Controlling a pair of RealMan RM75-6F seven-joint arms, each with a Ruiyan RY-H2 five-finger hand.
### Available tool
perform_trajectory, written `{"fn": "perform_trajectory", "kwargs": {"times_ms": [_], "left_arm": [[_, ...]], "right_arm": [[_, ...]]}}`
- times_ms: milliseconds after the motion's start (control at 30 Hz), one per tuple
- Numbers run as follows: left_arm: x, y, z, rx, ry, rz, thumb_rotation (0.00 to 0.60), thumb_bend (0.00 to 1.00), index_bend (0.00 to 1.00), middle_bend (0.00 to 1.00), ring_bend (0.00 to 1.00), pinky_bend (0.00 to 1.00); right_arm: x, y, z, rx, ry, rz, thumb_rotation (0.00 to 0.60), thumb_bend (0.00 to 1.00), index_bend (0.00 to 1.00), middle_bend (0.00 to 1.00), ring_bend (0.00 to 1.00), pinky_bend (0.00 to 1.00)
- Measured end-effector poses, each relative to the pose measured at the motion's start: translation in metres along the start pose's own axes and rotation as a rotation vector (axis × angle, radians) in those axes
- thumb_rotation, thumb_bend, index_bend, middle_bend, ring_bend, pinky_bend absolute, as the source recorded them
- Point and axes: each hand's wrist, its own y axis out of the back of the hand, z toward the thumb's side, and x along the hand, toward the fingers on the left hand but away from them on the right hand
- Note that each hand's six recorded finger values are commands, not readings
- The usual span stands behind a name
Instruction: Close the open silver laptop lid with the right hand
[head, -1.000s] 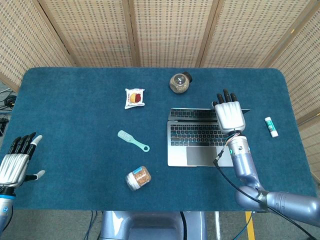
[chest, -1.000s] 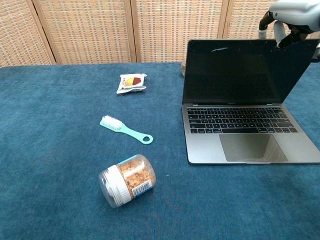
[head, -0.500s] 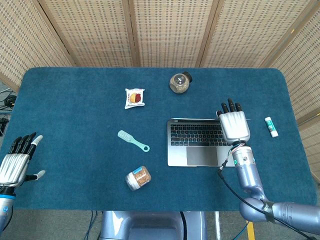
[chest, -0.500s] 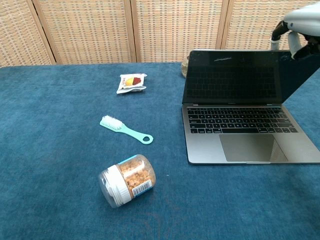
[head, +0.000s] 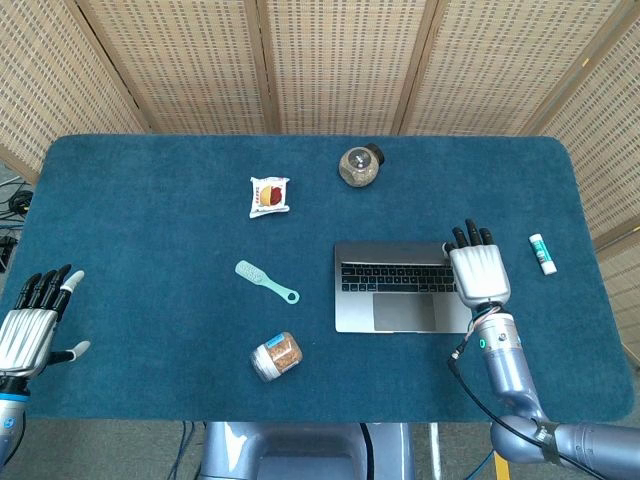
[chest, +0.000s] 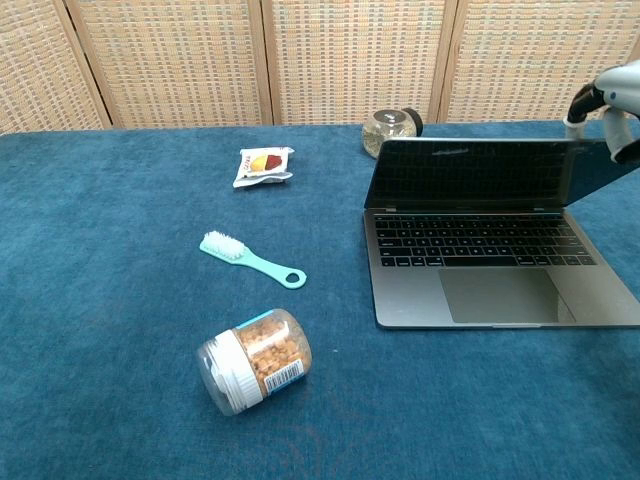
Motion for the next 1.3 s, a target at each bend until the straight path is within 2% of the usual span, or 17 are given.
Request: {"fn": "perform_trajectory", "kwargs": {"times_ms": [167,833,1300], "left_arm": [[-0.002,0.002,0.001,-0.002,-0.003,0.009,0.600,0.02,0.00,0.00,0.00,0.00],[-0.005,0.004,0.004,-0.003,-0.015,0.017,0.600,0.02,0.00,0.00,0.00,0.00],[-0.005,0.004,0.005,-0.001,-0.017,0.016,0.600,0.02,0.00,0.00,0.00,0.00]], "right_arm": [[0.004,-0.011,-0.002,-0.009,0.006,0.011,0.600,1.00,0.39,0.20,0.07,0.15],[0.018,-0.080,-0.027,-0.095,-0.025,0.120,0.600,1.00,0.39,0.20,0.07,0.15],[0.021,-0.109,-0.028,-0.117,-0.020,0.172,0.600,1.00,0.39,0.20,0.07,0.15]]}}
